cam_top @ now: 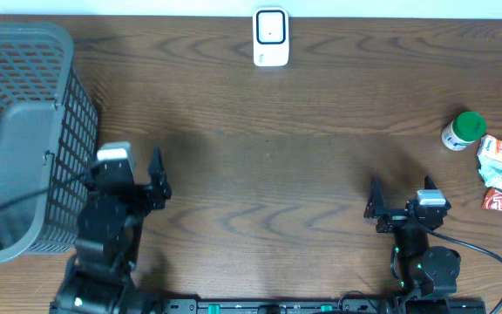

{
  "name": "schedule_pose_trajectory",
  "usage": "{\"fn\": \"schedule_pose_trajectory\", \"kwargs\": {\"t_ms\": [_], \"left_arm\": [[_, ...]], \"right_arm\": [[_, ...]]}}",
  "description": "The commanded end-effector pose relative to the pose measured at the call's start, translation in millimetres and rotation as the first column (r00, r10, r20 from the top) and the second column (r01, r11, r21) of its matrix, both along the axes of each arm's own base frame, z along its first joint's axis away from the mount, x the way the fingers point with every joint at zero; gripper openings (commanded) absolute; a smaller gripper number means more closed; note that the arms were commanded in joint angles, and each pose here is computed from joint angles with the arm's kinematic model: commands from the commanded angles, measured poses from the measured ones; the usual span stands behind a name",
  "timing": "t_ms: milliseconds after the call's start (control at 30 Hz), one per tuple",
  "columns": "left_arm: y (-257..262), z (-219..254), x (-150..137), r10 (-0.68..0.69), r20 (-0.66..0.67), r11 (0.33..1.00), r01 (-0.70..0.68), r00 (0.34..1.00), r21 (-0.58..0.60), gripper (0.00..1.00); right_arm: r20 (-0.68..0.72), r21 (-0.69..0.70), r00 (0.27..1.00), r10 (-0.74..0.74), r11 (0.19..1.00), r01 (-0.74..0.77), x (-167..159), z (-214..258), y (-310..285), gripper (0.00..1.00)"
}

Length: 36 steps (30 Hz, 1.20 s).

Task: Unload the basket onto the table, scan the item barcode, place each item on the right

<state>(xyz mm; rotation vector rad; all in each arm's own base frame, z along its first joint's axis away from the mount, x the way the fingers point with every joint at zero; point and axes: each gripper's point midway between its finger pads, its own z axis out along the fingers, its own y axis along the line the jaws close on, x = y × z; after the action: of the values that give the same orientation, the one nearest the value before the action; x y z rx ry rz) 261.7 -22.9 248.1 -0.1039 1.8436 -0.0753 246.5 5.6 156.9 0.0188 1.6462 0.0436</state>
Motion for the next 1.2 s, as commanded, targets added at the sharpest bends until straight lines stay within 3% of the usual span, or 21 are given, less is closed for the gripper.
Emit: {"fn": "schedule_pose_trajectory", "kwargs": {"t_ms": [0, 367, 667, 900, 1167], "left_arm": [[-4, -19, -8, -0.07, 0.054, 0.997, 0.068, 0.996, 0.028, 0.75], [0, -64, -12, -0.062, 0.243, 0.998, 0.061, 0.968, 0.01, 0.75], [9, -85, -15, -0.033, 0.227, 0.999, 0.032, 0.973, 0.011, 0.75], [12, -112, -18, -0.026, 0.118, 1.0, 0.024, 0.993, 0.02, 0.75], [11, -112, -18, -0.03, 0.118, 0.999, 0.028, 0.993, 0.02, 0.75]], "right_arm": [[0.001, 0.01, 1.0, 0.005, 1.0, -0.005, 0, 0, 2, 0.99], [0.001, 0.01, 1.0, 0.004, 1.0, -0.004, 0, 0, 2, 0.99], [0.001, 0.01, 1.0, 0.004, 1.0, -0.004, 0, 0, 2, 0.99], [0.001, 0.01, 1.0, 0.005, 1.0, -0.005, 0, 0, 2, 0.99], [0.001, 0.01, 1.0, 0.005, 1.0, -0.005, 0, 0, 2, 0.99]]}}
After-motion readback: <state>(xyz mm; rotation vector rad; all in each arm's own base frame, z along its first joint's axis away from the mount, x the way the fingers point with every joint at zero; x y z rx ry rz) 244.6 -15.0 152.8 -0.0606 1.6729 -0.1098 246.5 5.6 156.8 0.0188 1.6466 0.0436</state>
